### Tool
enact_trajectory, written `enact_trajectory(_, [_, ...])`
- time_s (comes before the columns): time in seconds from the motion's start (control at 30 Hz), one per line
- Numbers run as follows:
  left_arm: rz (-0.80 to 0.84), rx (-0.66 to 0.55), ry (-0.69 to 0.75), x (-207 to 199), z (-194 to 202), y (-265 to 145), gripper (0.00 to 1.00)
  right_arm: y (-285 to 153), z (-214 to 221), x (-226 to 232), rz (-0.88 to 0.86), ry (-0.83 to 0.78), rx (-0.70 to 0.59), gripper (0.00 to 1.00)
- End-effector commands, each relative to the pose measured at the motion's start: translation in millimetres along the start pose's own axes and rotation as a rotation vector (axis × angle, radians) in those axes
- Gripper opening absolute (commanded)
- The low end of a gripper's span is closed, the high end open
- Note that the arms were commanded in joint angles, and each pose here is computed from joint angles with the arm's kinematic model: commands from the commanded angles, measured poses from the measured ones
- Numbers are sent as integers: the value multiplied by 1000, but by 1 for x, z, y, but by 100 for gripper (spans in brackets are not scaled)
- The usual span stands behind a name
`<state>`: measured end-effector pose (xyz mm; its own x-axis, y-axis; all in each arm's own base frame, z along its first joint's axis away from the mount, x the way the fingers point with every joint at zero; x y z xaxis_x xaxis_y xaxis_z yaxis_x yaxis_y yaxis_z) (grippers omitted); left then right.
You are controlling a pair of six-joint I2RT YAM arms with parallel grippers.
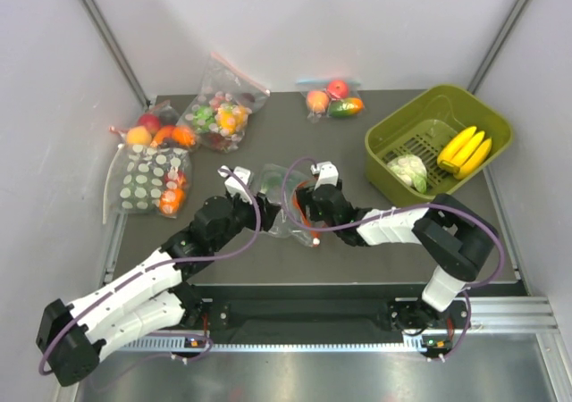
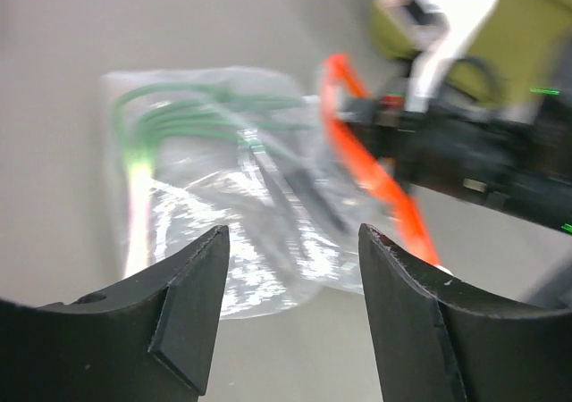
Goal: Open the zip-top bag and remove the fake food
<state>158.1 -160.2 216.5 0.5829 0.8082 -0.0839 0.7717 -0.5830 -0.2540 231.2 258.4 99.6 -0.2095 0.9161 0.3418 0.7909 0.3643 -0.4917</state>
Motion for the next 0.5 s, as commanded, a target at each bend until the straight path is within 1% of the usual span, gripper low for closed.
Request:
enact_trajectory(0.0, [-184, 57, -28, 13, 15, 8, 64, 0, -13, 10, -77, 47, -54, 82])
enact_trajectory(0.13, [-299, 121, -36, 20, 31, 18, 64, 1, -10, 10, -93, 48, -44, 81])
enact_trajectory(0.23, [-325, 149, -32, 24, 42, 24, 64, 1, -9, 11, -104, 49, -40, 81])
enact_trajectory(0.27, [-327, 137, -38, 25, 41, 27, 64, 1, -9, 11, -107, 47, -38, 81])
enact_trajectory(0.3, [-341, 158, -41, 28, 45, 30, 64, 0, -10, 11, -114, 47, -39, 81])
enact_trajectory(0.47, [-375, 163, -33, 34, 53, 37, 66, -4, -11, 11, -130, 45, -38, 80])
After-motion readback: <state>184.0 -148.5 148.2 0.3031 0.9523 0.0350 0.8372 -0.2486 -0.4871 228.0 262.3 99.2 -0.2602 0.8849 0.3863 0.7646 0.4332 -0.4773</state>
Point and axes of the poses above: each gripper's point midway between its finger pads, its own y axis out along the fingers, its own x axis along the line the jaws close on, z = x × y, the point moved 10 cm from there along -y, back along the fingers, and after that the axes turned 12 degrees about y, right-handed, at the moved point
